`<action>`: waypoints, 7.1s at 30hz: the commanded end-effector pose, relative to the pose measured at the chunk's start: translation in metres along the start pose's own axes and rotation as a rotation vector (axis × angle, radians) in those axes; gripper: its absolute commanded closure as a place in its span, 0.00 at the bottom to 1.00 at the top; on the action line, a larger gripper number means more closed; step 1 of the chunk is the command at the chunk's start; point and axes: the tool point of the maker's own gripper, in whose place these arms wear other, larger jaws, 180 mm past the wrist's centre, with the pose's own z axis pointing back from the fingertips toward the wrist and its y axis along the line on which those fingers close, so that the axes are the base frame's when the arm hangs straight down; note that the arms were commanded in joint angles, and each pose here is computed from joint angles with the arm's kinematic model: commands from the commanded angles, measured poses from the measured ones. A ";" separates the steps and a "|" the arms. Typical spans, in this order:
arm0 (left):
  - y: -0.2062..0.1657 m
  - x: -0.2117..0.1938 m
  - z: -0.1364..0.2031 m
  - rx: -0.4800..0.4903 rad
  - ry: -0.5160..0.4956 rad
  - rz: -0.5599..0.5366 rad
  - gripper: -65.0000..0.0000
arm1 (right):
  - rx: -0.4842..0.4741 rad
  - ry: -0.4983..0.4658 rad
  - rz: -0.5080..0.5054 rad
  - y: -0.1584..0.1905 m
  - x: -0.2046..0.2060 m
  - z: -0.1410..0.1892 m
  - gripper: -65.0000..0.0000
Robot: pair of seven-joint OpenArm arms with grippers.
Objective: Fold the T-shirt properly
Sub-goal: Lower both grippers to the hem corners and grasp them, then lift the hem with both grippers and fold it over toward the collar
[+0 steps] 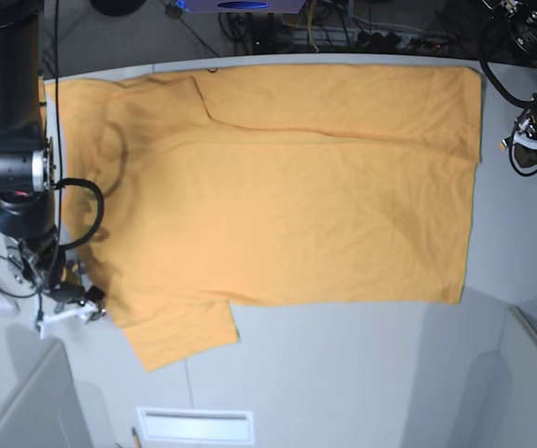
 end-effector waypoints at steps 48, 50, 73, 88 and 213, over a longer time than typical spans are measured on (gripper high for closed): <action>-0.022 0.095 -0.100 0.119 -0.065 -0.088 0.13 | 0.048 -0.010 0.157 0.042 -0.013 -0.012 1.00; -0.030 0.106 -0.117 0.110 -0.057 -0.114 0.13 | 0.048 -0.009 0.157 0.041 -0.014 -0.012 1.00; -0.094 0.120 -0.244 -0.052 -0.024 -0.045 0.13 | 0.044 0.001 0.155 0.038 -0.021 -0.012 1.00; -0.109 0.076 -0.254 -0.071 0.049 -0.093 0.65 | 0.045 -0.003 0.152 0.038 -0.021 -0.012 1.00; -0.054 0.005 -0.034 0.059 0.027 -0.395 1.00 | 0.023 0.075 0.279 -0.033 -0.087 0.227 1.00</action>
